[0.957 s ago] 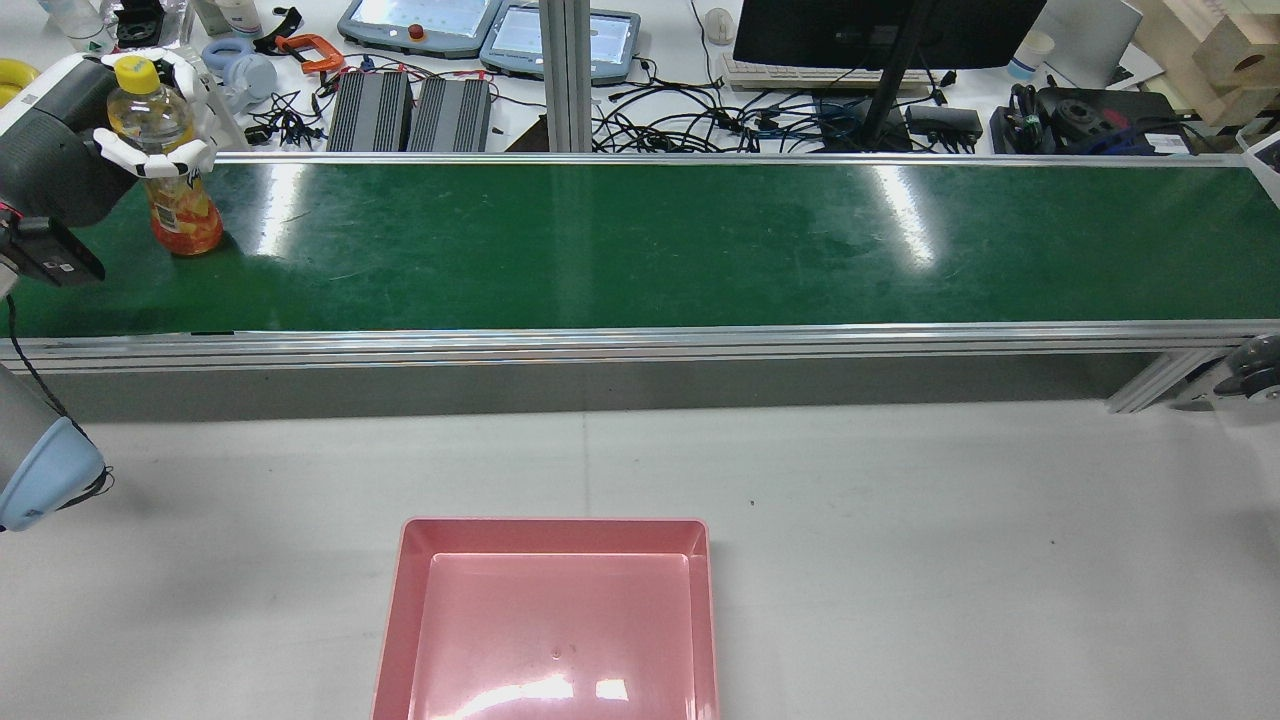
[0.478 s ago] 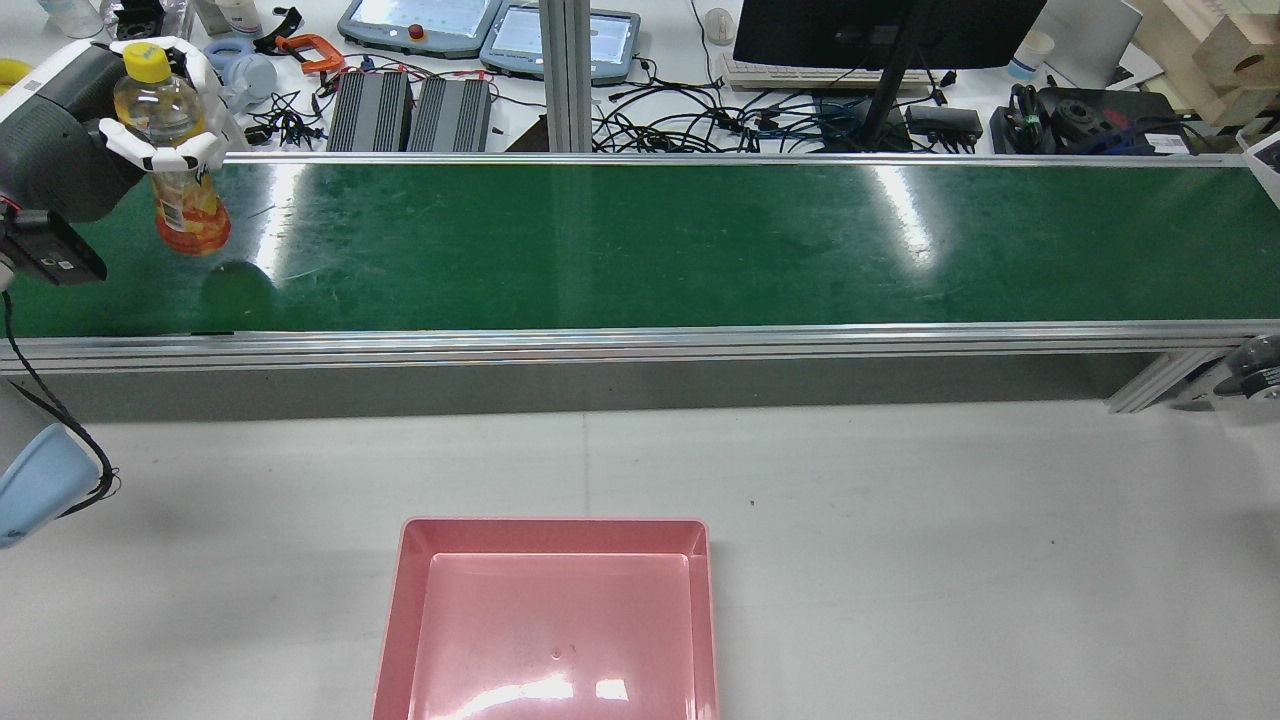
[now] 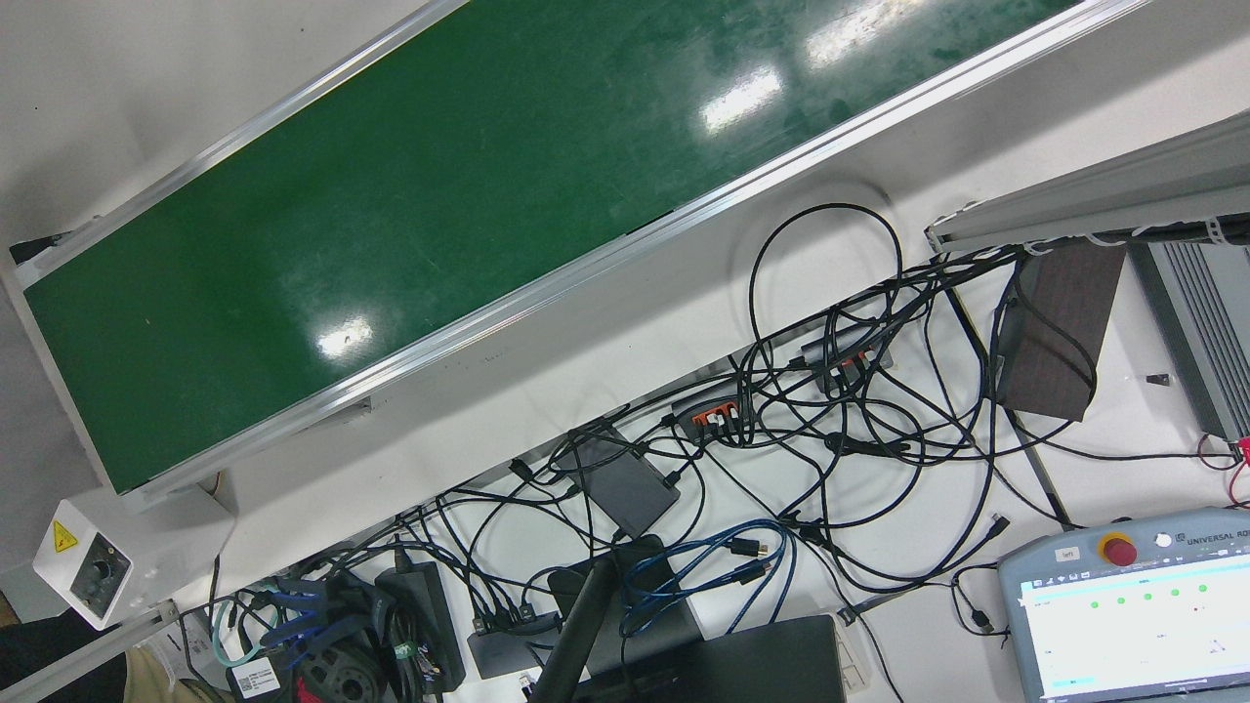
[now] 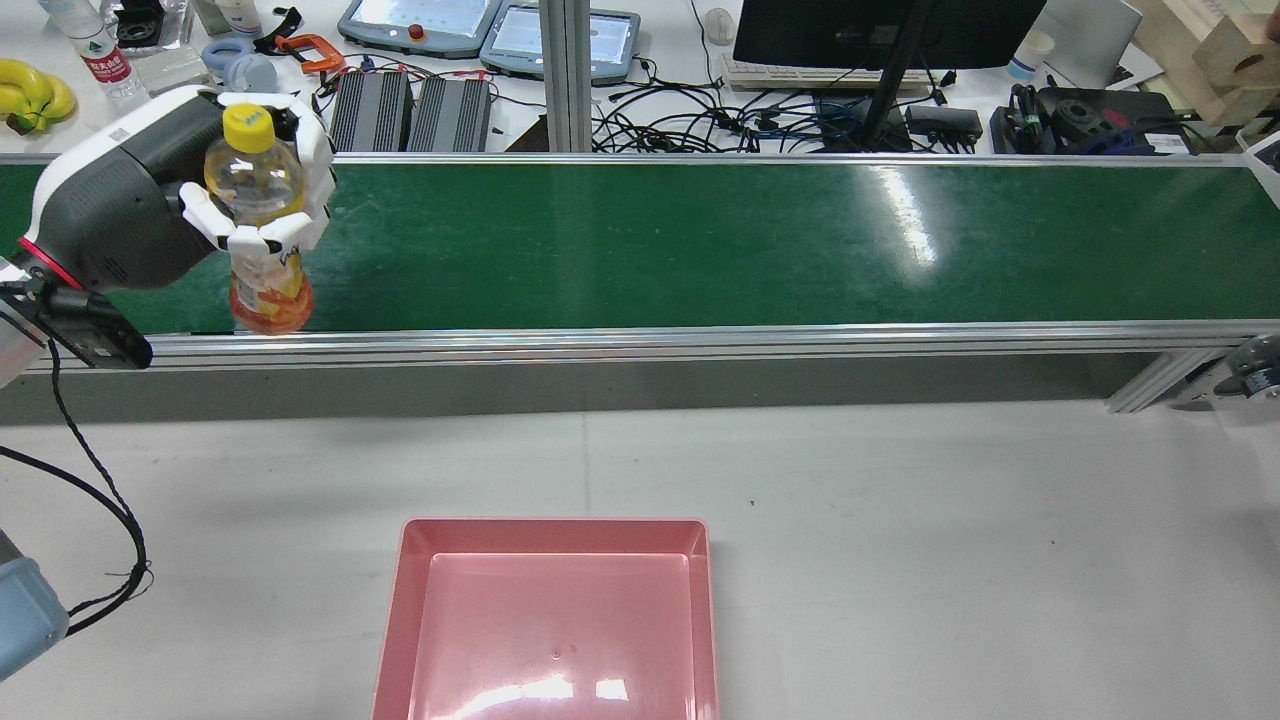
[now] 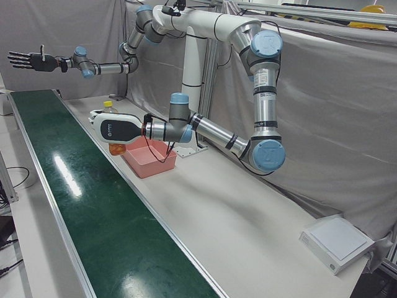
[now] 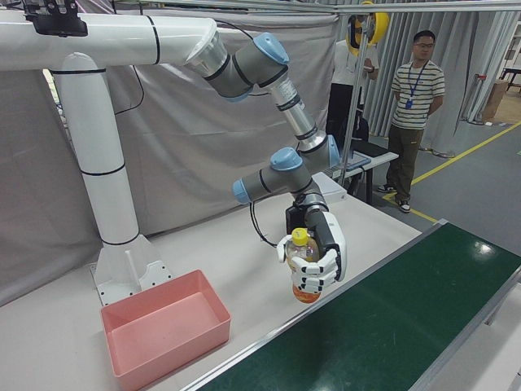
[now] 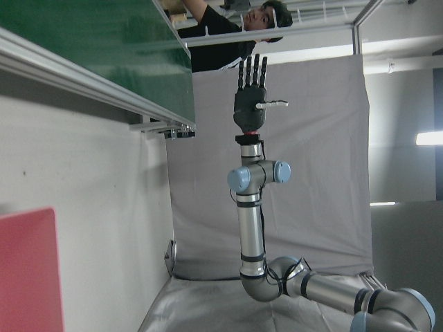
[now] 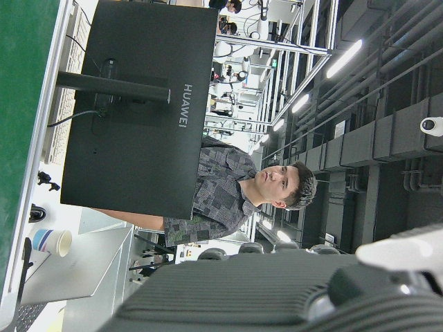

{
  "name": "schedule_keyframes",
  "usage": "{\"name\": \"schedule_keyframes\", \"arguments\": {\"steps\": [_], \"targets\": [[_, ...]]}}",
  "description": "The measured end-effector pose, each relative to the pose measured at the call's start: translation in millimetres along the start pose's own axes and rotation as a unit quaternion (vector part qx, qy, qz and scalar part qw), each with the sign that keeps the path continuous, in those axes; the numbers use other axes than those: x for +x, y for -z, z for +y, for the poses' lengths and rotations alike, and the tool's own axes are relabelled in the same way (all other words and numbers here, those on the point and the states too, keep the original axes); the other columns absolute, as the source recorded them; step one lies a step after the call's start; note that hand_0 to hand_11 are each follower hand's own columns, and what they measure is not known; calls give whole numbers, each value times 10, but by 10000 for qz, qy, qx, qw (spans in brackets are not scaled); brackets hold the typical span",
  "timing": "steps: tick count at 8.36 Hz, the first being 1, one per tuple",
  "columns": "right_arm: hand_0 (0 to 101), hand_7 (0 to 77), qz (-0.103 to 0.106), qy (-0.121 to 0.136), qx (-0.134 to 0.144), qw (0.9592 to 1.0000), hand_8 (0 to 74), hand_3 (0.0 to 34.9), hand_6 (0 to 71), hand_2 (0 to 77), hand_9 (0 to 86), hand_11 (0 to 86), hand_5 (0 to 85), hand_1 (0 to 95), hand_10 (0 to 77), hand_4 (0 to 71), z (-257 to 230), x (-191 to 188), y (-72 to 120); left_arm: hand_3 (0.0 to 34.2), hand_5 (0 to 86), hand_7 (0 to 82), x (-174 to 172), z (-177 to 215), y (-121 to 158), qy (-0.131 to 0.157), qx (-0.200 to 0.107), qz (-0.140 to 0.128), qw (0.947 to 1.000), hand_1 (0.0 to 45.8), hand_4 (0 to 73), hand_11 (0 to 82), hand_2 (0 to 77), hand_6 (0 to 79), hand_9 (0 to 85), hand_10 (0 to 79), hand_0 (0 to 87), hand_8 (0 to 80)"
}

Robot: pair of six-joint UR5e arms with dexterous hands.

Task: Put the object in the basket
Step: 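Lift the bottle off the belt and carry it over the pink tray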

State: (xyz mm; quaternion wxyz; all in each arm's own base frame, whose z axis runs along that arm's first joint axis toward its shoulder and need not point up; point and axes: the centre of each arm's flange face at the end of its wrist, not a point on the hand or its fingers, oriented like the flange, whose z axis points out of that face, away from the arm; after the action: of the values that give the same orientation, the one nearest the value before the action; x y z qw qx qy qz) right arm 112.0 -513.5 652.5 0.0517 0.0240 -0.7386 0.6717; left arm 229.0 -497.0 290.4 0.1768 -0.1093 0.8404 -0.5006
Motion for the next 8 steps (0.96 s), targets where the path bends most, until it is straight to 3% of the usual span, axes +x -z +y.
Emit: {"name": "schedule_keyframes", "arguments": {"steps": [4,6,8], "targets": [[3,5,0,0,0,10000,0,0,0,5,0,0,0,0,0,0,0,0,0,0,518,600,-1162,815,221,-52,-674,-872,9939,60,529,535,507,551,584,622,721,578],[3,5,0,0,-1,10000,0,0,0,5,0,0,0,0,0,0,0,0,0,0,518,600,-1738,1048,389,-37,-699,-1095,9915,60,529,540,507,551,584,622,724,578],[1,5,0,0,-1,10000,0,0,0,5,0,0,0,0,0,0,0,0,0,0,518,600,-1936,1118,467,-41,-686,-1185,9906,60,529,540,507,551,584,622,741,578]]}}
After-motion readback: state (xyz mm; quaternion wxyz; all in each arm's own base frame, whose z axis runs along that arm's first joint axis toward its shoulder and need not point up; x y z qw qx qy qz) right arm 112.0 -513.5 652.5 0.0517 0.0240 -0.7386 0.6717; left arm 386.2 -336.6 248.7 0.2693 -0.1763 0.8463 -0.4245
